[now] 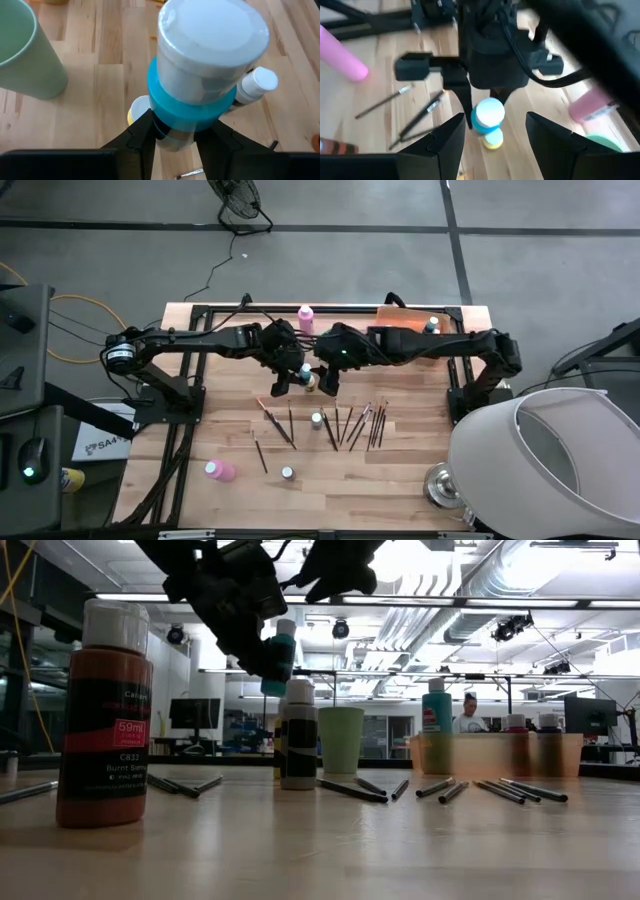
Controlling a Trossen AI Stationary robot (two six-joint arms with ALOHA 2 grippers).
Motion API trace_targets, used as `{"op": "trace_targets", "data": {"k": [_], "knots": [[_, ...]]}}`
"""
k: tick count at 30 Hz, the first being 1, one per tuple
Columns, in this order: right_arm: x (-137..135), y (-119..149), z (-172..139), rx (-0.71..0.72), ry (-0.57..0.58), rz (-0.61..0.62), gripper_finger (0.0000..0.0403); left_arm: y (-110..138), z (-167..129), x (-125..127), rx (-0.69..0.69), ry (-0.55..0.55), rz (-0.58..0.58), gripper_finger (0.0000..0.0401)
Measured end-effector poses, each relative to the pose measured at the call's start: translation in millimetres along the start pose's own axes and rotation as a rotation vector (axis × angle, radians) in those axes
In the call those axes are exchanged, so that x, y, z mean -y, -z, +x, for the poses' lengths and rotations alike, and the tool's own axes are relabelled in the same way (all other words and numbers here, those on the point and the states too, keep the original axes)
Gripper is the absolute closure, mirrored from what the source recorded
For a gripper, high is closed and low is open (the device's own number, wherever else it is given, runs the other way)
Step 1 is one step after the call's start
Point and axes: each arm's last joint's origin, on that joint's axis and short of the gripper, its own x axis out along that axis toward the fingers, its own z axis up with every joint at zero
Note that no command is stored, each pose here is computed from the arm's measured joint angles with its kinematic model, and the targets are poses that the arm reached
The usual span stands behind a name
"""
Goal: Pick & Place Paint Supplies
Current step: Put the small blue paint bottle into the orange bin
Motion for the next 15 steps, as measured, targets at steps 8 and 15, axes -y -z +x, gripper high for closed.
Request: {"op": "trace_targets", "data": {"k": [8,15], "knots": [[-1,-5,20,-0.072,-0.028,-0.001,0.0199,0,0,0,-0.001,0.0,-0.003,0.0288],[2,-5,21,-0.074,-0.02,0.002,0.0163,0,0,0,0.0,-0.001,-0.003,0.0288]]}}
